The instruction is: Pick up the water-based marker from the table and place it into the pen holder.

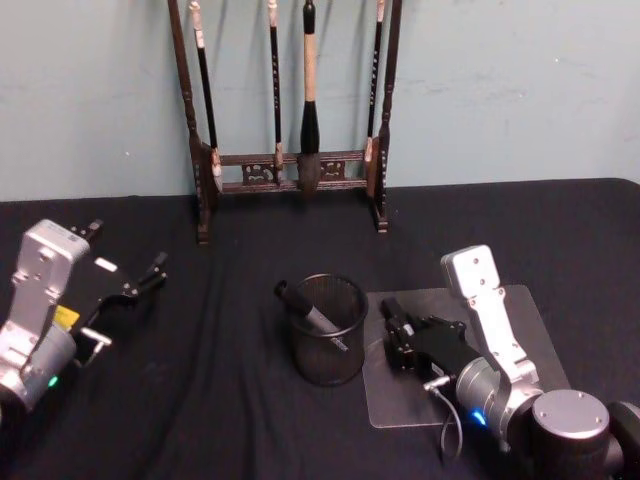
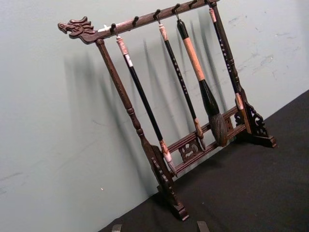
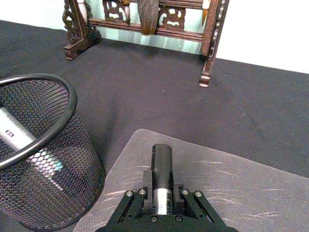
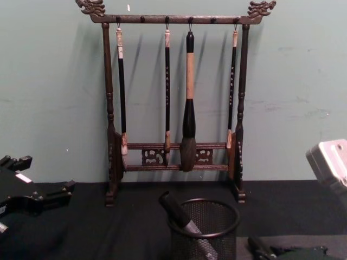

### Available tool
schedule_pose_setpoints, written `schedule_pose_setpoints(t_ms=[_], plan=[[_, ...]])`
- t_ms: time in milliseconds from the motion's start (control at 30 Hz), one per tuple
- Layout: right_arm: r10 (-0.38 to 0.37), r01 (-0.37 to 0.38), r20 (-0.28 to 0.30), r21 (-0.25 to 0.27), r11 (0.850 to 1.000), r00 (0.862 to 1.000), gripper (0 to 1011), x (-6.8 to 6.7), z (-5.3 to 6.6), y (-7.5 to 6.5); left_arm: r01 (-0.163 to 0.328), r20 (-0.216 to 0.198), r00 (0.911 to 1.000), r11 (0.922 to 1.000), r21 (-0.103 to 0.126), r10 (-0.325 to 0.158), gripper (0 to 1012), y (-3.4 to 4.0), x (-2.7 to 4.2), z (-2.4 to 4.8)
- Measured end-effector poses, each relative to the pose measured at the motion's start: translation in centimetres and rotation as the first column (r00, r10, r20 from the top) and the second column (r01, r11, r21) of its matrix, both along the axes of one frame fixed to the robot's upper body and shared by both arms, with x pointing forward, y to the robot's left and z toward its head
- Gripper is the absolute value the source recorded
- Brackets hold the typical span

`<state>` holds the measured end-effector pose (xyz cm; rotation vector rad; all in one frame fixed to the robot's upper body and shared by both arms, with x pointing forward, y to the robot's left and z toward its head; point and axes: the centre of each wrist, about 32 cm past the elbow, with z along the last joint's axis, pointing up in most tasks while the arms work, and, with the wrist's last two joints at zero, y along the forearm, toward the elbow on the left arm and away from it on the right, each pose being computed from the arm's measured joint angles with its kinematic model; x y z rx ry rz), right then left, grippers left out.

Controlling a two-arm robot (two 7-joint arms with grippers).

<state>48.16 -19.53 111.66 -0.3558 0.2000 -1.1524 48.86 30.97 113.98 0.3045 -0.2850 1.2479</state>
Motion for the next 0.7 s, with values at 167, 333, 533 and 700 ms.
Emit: schedule_pose_setpoints(t_ms=[167,333,533,700], plan=[[0.000,0.000,0.000,0.000,1.000,1.000,241,0.00,0.00,0.00,0.000,0.000,1.0000,1.0000,0.000,0.000,1009,0.00,0.00,0.00],[0.008,-0.008,0.010,0.014,1.000,1.000,241,-0.12,-0.05,-0.14,0.000,0.000,1.0000,1.0000,0.000,0.000,1009,0.00,0.00,0.00],[0.010,-0.012,0.070,0.029,1.000,0.997,241,-0.39,-0.19,-0.37,0.000,0.000,1.0000,1.0000,0.000,0.000,1009,0.00,0.00,0.00],[0.009,-0.013,0.107,0.035,0.999,0.994,241,-0.54,-0.25,-0.45,0.000,0.000,1.0000,1.0000,0.000,0.000,1009,0.00,0.00,0.00]])
